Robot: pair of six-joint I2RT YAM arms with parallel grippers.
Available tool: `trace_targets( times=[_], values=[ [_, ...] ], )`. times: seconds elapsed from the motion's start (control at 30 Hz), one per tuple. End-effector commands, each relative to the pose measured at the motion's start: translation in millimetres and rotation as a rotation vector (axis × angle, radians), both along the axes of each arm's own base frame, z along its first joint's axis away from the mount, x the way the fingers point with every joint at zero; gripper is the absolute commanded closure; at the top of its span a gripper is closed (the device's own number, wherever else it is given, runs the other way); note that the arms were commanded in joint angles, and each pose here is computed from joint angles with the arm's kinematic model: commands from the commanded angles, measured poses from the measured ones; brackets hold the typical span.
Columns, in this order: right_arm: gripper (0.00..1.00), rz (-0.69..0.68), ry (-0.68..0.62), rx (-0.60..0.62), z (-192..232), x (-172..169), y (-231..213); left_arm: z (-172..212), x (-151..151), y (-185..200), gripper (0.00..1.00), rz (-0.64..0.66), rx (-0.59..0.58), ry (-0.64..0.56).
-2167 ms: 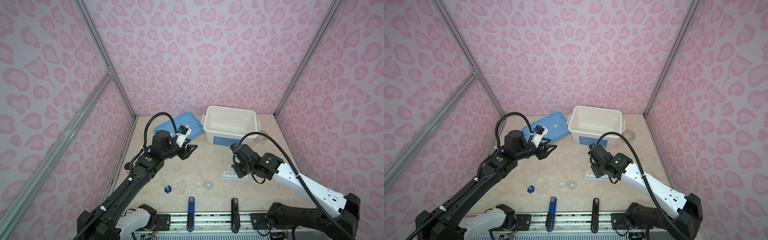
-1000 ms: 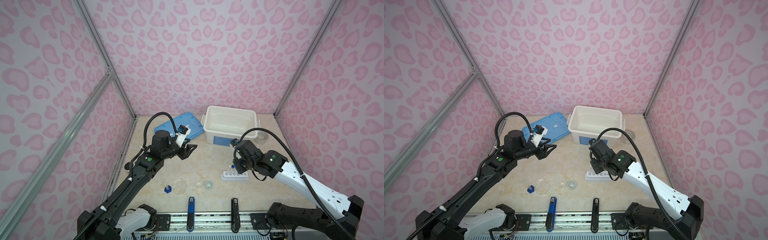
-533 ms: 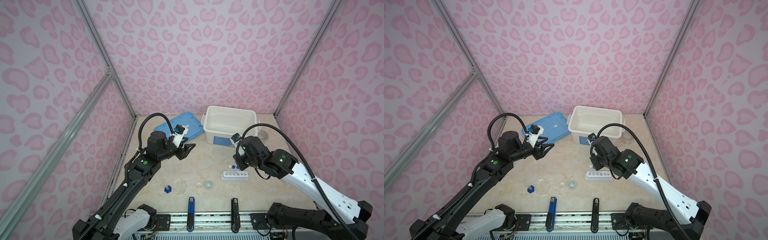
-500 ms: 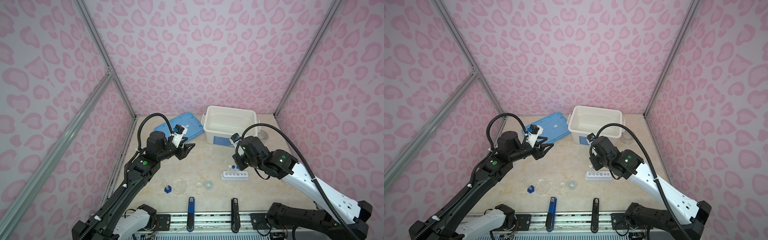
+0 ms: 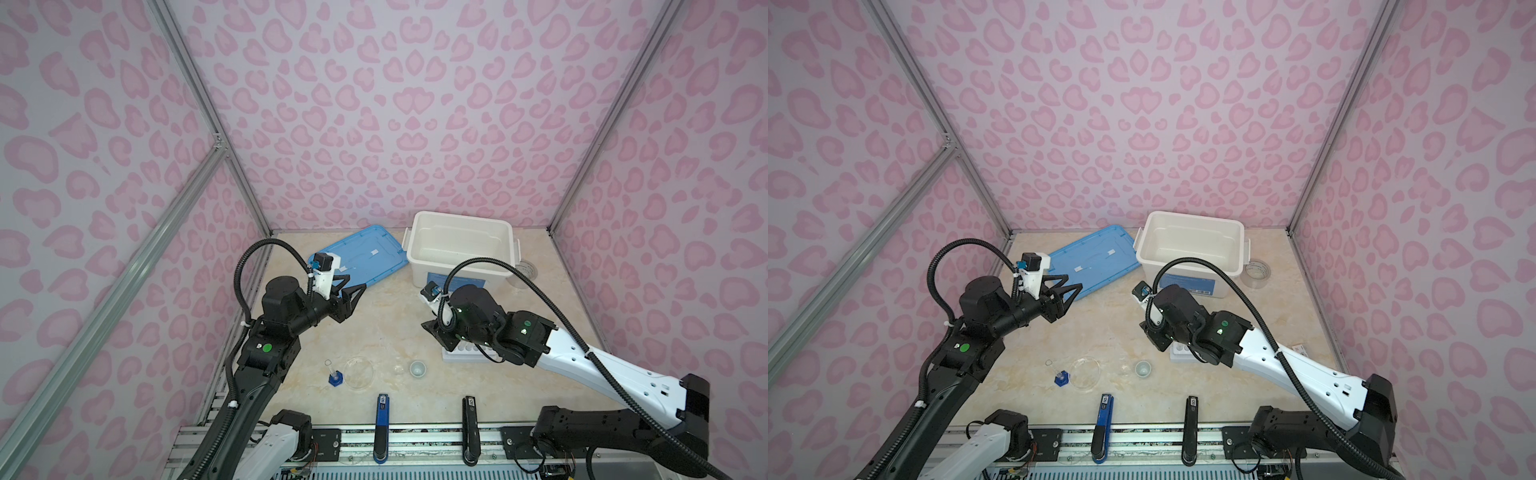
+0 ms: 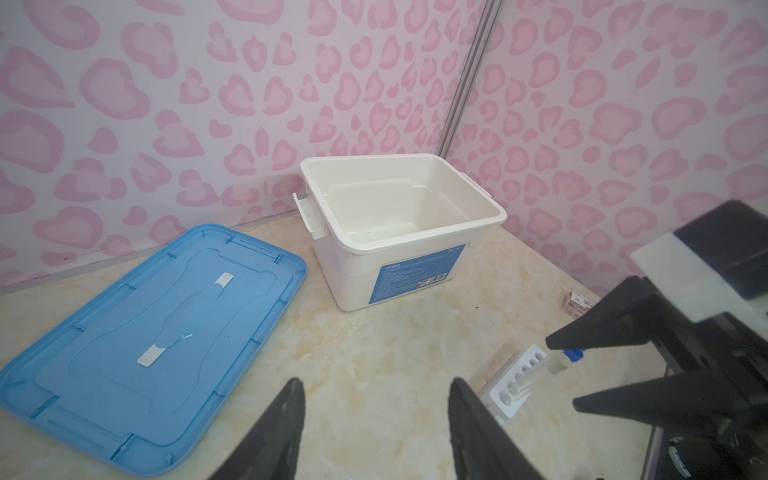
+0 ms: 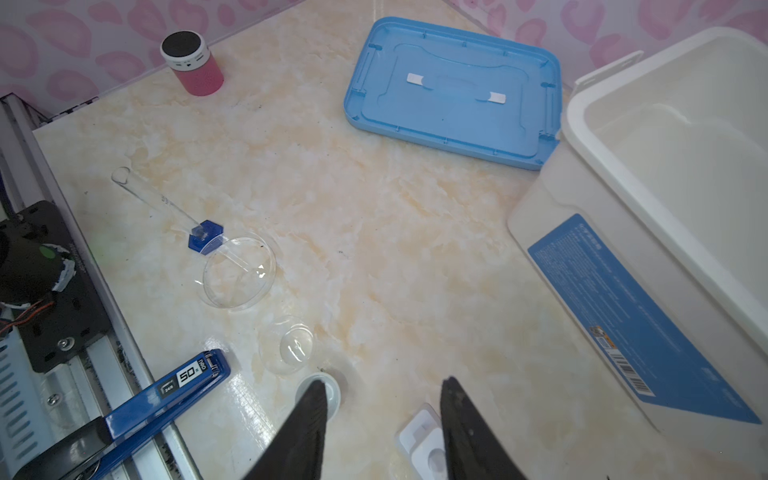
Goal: Organize the chemistry lab equipment
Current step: 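Reach the right gripper to the glass cylinder with blue base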
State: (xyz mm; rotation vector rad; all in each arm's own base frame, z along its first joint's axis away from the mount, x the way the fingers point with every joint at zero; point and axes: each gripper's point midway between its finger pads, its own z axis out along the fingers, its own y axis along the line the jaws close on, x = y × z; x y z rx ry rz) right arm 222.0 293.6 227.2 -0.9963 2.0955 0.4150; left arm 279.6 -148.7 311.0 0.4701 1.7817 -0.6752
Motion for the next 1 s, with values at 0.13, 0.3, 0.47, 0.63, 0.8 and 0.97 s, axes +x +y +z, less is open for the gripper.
trace_targets(
  times=[0.13,0.3,0.47,0.63,0.8,0.97],
  values=[
    [0.48,0.209,-0.023,0.123,-12,-19,72,-3,-11,14,0.42,0.050,-0.073,0.001],
    [0.48,0.288,-0.016,0.213,-19,-25,109,-6,-17,28,0.41,0.110,-0.067,0.001],
    [0.49,0.348,-0.017,0.271,-30,-29,143,-27,-13,44,0.41,0.162,-0.073,0.099],
    [0.51,0.408,-0.004,0.276,-49,-35,166,-36,-13,56,0.44,0.198,-0.064,0.114],
    [0.52,0.463,0.000,0.296,-65,-42,188,-39,-6,64,0.49,0.230,-0.082,0.136],
    [0.53,0.512,0.018,0.326,-74,-48,205,-42,-3,65,0.49,0.236,-0.088,0.151]
  ],
)
